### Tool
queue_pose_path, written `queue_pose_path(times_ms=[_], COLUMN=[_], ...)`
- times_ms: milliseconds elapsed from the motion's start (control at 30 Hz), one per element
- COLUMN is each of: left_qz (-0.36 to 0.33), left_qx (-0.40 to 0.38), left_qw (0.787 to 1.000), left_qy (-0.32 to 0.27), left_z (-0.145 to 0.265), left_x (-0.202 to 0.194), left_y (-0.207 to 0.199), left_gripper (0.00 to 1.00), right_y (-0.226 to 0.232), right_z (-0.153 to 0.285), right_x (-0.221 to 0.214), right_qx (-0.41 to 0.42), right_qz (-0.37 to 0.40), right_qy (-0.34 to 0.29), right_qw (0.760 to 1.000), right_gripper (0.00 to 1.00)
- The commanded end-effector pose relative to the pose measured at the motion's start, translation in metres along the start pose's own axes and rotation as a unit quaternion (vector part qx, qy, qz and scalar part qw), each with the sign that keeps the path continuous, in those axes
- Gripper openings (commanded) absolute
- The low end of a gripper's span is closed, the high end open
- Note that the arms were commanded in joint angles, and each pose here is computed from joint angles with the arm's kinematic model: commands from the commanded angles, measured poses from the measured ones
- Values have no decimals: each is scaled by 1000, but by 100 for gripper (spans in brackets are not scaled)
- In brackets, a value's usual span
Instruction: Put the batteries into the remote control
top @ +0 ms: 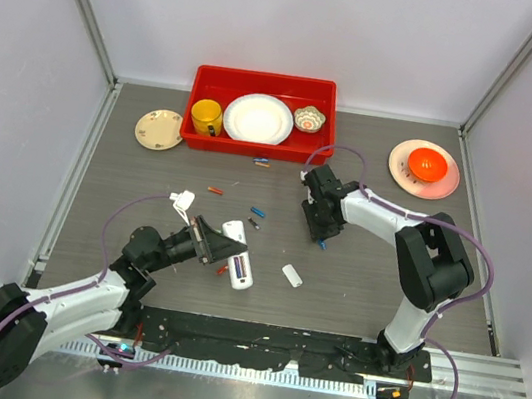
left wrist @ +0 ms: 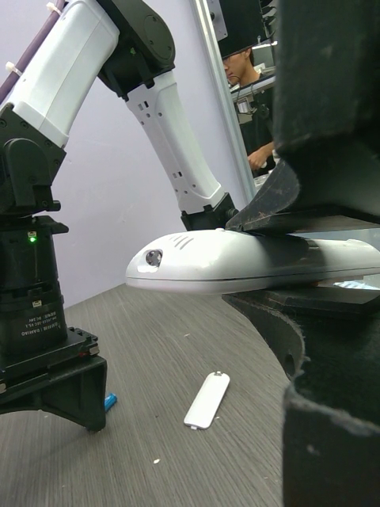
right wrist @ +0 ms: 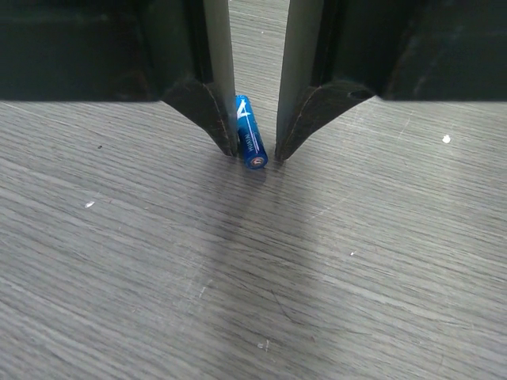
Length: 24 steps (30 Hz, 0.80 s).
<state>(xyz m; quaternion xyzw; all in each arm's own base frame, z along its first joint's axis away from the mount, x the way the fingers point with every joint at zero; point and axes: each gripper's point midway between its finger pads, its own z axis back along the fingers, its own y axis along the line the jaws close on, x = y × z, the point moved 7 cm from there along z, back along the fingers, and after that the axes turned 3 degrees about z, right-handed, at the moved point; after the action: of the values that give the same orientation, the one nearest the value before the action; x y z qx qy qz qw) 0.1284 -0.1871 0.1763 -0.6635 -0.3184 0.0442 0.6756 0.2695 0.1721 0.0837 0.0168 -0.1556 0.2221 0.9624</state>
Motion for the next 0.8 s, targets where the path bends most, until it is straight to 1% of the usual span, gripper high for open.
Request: queue_pose_path(times_ms=[0, 133, 200, 333, 433, 467, 567, 633, 667, 700, 733, 767], left_qz=[-21, -22, -22, -21, -22, -23, -22, -21, -21, -21, -20, -20], left_qx=[-33, -35, -34, -33, -33, -34, -31, -29, -30, -31, -28, -31], left_qw=[999, 999, 999, 999, 999, 999, 999, 999, 999, 999, 999, 999], left_qy=[-3, -3, -4, -3, -4, -3, -1, -1, -3, -5, -5, -6], left_z=[-1, -1, -1, -1, -2, -2, -3, -4, -5, -6, -7, -10], left_x=[2, 3, 3, 3, 3, 4, 3, 4, 5, 6, 6, 8], left_y=[-10, -11, -11, -11, -11, -12, -10, -10, -11, -12, -11, -14], left_gripper=[0, 0, 0, 0, 0, 0, 0, 0, 0, 0, 0, 0], right_y=[-1, -1, -1, -1, -1, 0, 1, 1, 1, 1, 1, 3], right_z=[-10, -13, -14, -14, -16, -17, -17, -12, -9, -5, 11, 19], right_x=[-2, -3, -4, -4, -4, -4, -2, 2, 4, 6, 12, 8], right_qx=[4, 6, 4, 5, 8, 9, 15, 22, 22, 21, 29, 33], right_qz=[-8, -9, -10, -12, -14, -16, -27, -37, -50, -58, -67, -89], right_qy=[-3, 1, 2, 1, 5, 5, 2, -13, -23, -38, -72, -86], right_qw=[1000, 1000, 1000, 1000, 1000, 1000, 1000, 999, 998, 997, 995, 992], right_gripper=[30, 30, 32, 29, 23, 19, 14, 10, 6, 3, 1, 1])
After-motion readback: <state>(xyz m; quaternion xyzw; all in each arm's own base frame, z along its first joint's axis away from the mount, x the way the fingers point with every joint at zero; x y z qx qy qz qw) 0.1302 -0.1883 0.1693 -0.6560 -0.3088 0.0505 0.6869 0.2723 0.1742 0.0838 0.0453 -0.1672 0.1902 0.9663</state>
